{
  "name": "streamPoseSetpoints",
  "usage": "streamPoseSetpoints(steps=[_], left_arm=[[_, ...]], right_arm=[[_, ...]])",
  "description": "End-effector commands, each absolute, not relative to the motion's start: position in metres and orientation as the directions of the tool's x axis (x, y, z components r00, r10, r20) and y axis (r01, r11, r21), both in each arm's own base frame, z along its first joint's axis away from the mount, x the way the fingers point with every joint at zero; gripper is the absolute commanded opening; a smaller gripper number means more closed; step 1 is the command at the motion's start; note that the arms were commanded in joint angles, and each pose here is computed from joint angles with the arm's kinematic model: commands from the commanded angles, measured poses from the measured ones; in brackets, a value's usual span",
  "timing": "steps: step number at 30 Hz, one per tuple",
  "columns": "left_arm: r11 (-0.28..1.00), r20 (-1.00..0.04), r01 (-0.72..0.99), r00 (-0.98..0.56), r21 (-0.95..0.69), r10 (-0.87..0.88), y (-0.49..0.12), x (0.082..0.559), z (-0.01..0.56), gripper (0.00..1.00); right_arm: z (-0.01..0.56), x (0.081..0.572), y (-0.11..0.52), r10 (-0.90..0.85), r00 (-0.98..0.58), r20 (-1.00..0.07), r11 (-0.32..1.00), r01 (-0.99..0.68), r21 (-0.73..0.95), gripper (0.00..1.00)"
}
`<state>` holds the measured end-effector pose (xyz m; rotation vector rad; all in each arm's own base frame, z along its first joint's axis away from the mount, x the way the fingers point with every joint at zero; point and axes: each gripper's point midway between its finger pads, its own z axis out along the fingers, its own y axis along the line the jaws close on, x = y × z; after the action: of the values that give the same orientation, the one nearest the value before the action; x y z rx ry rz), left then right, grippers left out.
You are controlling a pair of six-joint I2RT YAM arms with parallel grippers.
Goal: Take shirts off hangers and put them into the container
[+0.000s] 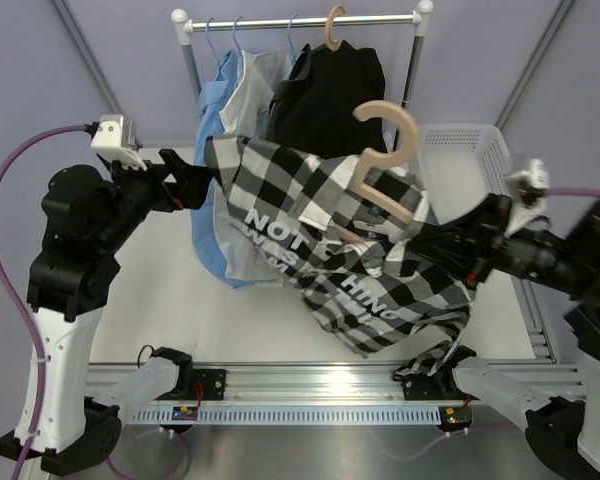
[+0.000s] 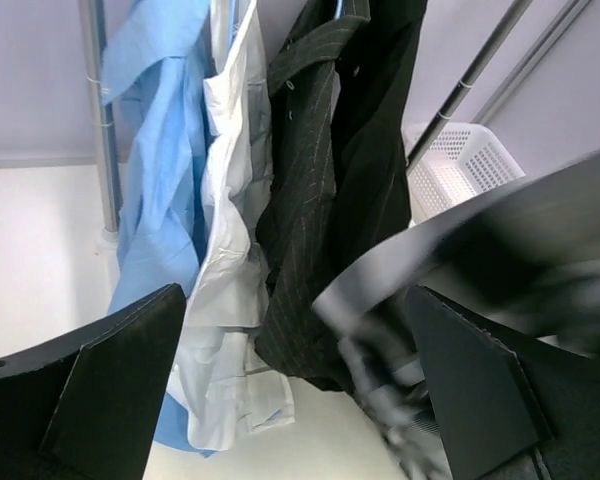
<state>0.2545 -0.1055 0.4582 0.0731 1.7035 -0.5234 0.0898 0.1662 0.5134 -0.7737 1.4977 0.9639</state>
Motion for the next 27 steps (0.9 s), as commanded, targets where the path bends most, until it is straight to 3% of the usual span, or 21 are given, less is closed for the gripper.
streamPoseSetpoints(steps=[1,7,12,15,18,22,27], left_arm=[[0.908,-0.967,0.331,-0.110,-0.255,-0.231,-0.093,0.238,0.477,0.99],[0.867,-0.957,0.406,-0.143,-0.289,-0.252,-0.106,0.222,0.470,0.99],[0.797,-0.931,0.484,-0.231,-0.362,-0.282,-0.133,0.221,0.469,0.99],[0.823,-0.936,0.447,-0.209,-0.350,-0.284,-0.126,0.223,0.467,0.99],[0.889,-0.951,0.339,-0.156,-0.306,-0.268,-0.101,0.227,0.458,0.99],[0.871,-0.962,0.408,-0.118,-0.274,-0.248,-0.104,0.208,0.469,0.99],[0.775,-0.933,0.527,-0.268,-0.349,-0.238,-0.140,0.207,0.443,0.99]], right_arm=[[0.459,0.114,0.199,-0.143,-0.105,-0.984,0.235,-0.969,0.069,0.00],[0.415,0.157,0.230,-0.204,-0.174,-0.963,0.224,-0.966,0.127,0.00],[0.393,0.164,0.255,-0.280,-0.194,-0.940,0.188,-0.972,0.145,0.00],[0.381,0.156,0.261,-0.327,-0.198,-0.924,0.147,-0.977,0.157,0.00],[0.382,0.155,0.249,-0.288,-0.142,-0.947,0.202,-0.976,0.085,0.00],[0.384,0.145,0.243,-0.301,-0.159,-0.940,0.196,-0.975,0.102,0.00],[0.386,0.168,0.265,-0.245,-0.189,-0.951,0.206,-0.969,0.140,0.00]])
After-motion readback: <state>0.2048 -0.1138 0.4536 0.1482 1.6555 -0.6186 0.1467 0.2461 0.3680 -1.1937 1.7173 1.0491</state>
